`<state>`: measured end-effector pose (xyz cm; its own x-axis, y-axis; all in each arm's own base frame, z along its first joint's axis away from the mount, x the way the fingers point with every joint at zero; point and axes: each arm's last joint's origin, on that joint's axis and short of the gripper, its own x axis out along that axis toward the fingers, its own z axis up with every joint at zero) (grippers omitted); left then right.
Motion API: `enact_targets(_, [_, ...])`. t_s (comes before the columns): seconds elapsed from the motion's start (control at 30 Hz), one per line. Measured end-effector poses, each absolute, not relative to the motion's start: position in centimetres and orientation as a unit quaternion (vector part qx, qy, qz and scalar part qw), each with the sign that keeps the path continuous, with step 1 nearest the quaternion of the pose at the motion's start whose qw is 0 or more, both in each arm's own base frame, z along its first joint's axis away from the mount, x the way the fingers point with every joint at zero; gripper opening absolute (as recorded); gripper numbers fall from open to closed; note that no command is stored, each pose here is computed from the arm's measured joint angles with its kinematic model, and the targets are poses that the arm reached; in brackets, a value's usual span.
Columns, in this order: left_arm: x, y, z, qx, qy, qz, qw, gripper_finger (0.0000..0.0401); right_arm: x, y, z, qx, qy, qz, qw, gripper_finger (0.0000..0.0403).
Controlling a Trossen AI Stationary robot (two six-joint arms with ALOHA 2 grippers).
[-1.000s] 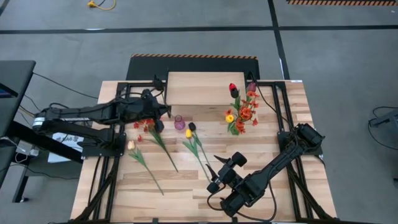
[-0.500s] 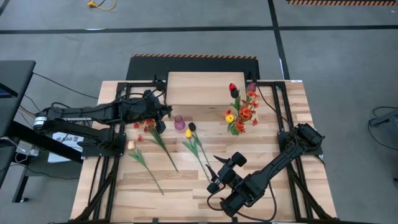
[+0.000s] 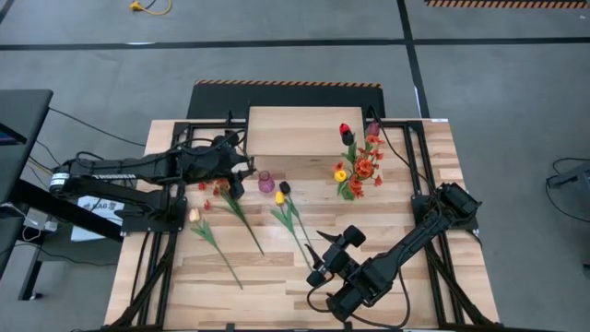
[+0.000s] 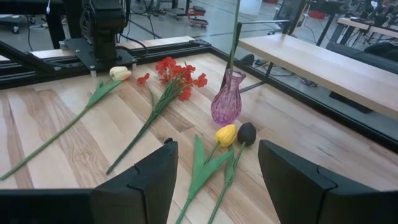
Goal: Pick and place flowers into a vace then onto a shelf
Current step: Put the top black tulip into the purple vase
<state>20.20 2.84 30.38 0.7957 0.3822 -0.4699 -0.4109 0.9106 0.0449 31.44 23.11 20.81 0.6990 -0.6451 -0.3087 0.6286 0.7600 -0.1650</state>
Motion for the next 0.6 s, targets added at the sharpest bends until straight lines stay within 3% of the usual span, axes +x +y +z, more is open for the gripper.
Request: enact_targets(0.6, [20.02,2.46,29.86,0.001,0.282,0.136,0.950,0.0181,31.44,23.11,20.80,-0.024,0.176,-0.346,0.921,0.0217])
